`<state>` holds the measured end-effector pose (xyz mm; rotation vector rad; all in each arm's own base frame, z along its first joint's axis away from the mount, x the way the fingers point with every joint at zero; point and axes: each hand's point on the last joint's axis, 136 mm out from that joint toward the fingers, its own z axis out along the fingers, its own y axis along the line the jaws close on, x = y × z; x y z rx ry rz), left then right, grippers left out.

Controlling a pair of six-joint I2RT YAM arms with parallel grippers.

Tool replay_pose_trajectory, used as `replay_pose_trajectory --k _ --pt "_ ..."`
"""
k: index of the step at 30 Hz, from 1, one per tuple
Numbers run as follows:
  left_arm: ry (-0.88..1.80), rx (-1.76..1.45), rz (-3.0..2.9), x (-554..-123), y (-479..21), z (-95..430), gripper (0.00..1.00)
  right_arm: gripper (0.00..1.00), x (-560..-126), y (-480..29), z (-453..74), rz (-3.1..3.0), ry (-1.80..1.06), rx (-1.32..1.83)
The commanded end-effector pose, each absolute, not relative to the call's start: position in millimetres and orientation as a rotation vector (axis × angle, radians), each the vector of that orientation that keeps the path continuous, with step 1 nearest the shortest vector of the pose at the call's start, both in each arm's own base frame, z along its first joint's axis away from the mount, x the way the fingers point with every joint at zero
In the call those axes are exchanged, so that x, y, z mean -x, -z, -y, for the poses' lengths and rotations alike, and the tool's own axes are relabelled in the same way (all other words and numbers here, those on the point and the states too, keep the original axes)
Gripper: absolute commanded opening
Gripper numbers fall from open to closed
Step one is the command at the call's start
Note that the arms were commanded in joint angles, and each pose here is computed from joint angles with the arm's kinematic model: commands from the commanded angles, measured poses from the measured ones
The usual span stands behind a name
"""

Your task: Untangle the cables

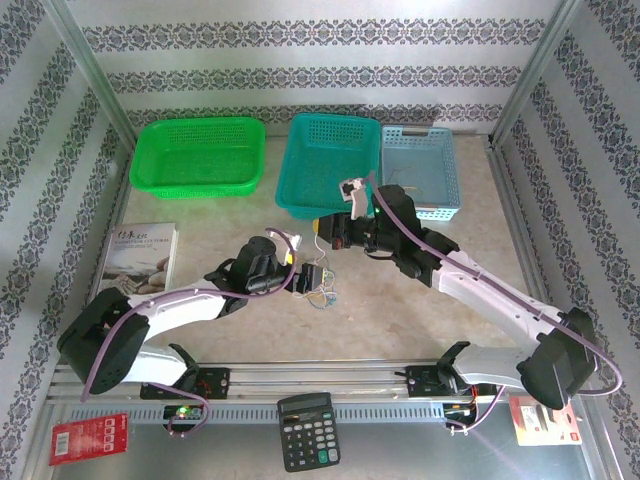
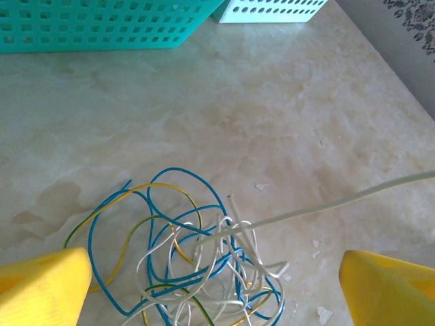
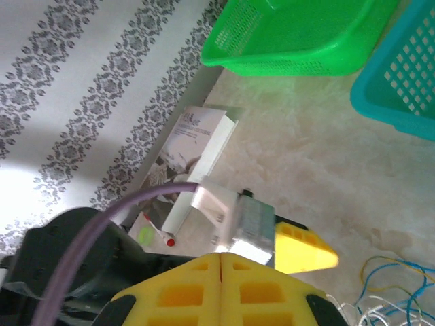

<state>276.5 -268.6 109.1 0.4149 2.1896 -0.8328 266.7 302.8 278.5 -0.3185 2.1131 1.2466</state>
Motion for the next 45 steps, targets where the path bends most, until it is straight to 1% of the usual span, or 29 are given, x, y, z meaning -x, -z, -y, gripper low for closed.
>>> replay_pose_trajectory --k 1,5,9,12,20,25,28,33,40,43,45 --pt "0.846 -0.436 -2.098 -287 -126 282 0.89 0.0 -262 -332 -303 -1.978 -1.325 0.341" --pt "0.846 -0.423 -2.121 -285 -114 280 0.84 0.0 -263 -370 -297 -1.896 -1.34 0.343" --pt "0.849 -0.411 -2.137 -282 -106 278 0.83 0.0 -265 -407 -289 -1.812 -1.348 0.339" --pt "0.861 -0.407 -2.132 -279 -109 277 0.83 0.0 -267 -418 -286 -1.788 -1.341 0.337" --pt "0.875 -0.411 -2.086 -266 -135 265 0.91 0.0 -278 -388 -278 -1.845 -1.283 0.302" --pt "0.884 -0.392 -2.036 -253 -157 252 0.94 0.0 -281 -371 -275 -1.882 -1.264 0.299" --pt "0.901 -0.385 -1.973 -249 -183 247 0.95 0.0 -279 -362 -277 -1.903 -1.268 0.313" --pt "0.947 -0.414 -1.834 -244 -241 248 0.95 0.0 -272 -347 -283 -1.944 -1.301 0.364" --pt "1.053 -0.539 -1.729 -241 -294 273 0.9 0.0 -258 -337 -287 -1.966 -1.322 0.413" --pt "1.094 -0.574 -1.712 -245 -305 283 0.85 0.0 -253 -337 -287 -1.967 -1.327 0.429" --pt "1.114 -0.589 -1.704 -247 -308 288 0.79 0.0 -250 -338 -288 -1.966 -1.333 0.437"
